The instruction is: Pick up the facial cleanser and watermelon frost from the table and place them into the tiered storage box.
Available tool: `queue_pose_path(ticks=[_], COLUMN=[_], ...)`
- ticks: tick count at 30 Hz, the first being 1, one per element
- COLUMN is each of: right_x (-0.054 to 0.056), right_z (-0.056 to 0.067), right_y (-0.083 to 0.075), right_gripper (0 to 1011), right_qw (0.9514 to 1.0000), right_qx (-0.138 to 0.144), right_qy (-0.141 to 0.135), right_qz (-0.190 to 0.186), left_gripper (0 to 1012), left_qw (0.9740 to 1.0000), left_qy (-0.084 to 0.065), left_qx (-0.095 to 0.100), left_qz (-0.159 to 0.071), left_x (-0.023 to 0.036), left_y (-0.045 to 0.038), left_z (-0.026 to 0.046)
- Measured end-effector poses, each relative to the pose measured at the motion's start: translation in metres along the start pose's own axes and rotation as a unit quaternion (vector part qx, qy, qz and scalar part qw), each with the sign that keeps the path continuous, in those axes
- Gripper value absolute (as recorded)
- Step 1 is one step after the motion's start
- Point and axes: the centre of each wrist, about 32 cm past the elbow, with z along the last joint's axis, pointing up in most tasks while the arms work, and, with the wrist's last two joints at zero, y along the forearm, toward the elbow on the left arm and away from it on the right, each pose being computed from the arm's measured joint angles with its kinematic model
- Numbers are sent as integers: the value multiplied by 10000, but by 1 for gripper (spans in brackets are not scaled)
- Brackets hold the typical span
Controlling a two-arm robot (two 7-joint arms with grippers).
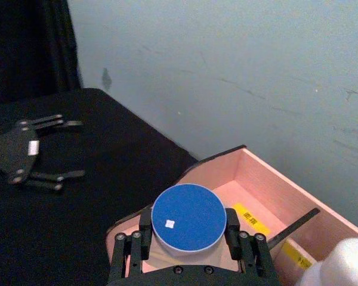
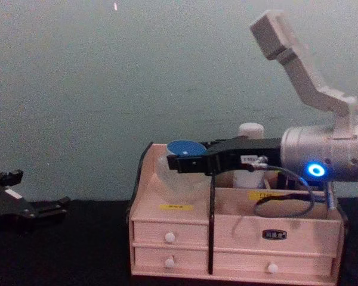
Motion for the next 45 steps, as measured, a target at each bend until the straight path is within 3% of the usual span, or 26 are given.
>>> queue_pose_path(ticks=[8, 16, 28, 45], right_x=[40, 57, 77, 79], right_z=[30, 41, 21, 25], right_y=[208, 313, 387, 383], right_gripper=[728, 728, 728, 728], right_qw=[9996, 9991, 9979, 9980], right_qx=[-163, -280, -482, -471], right_qy=[118, 174, 250, 241], right_qz=[-176, -265, -342, -331], left_gripper=[1001, 1001, 1001, 1001], left_qw=[10000, 10000, 10000, 10000], left_qy=[0, 0, 0, 0], left_qx=[0, 0, 0, 0], left_qz=[-1, -1, -1, -1], left_x=[0, 0, 0, 0], left_y=[0, 0, 0, 0], left_z=[0, 0, 0, 0])
